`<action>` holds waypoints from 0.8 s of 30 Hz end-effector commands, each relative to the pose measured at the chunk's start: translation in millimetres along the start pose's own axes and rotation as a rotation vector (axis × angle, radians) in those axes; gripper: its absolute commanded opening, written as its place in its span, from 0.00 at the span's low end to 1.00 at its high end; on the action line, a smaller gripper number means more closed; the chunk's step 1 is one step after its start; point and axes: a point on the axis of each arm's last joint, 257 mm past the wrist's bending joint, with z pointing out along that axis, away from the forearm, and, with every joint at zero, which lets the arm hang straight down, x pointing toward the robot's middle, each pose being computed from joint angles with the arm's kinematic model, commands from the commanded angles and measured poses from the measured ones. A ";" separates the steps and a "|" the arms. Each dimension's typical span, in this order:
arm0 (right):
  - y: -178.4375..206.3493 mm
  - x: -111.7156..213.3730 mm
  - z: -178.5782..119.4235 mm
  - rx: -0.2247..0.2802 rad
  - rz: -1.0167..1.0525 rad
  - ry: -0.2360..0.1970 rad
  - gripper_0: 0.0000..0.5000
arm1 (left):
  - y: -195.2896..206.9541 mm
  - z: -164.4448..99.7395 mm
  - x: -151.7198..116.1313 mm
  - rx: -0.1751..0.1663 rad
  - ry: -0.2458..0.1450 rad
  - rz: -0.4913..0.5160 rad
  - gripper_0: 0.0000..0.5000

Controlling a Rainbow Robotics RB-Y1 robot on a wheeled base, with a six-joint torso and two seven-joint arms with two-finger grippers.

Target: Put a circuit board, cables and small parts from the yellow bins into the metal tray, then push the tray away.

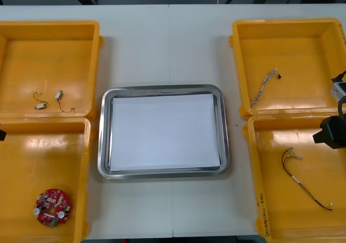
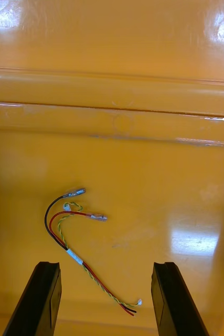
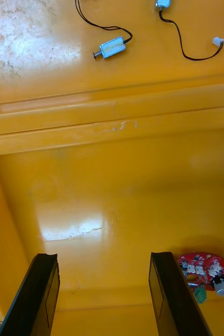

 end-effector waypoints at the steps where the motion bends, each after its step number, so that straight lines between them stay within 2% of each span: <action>1: -10.3 6.8 -4.3 0.036 0.013 0.021 1.00 | 8.3 -6.2 4.4 -0.042 0.003 -0.073 1.00; 24: -10.3 6.8 -4.3 0.036 0.013 0.021 1.00 | 8.3 -6.2 4.4 -0.042 0.003 -0.073 1.00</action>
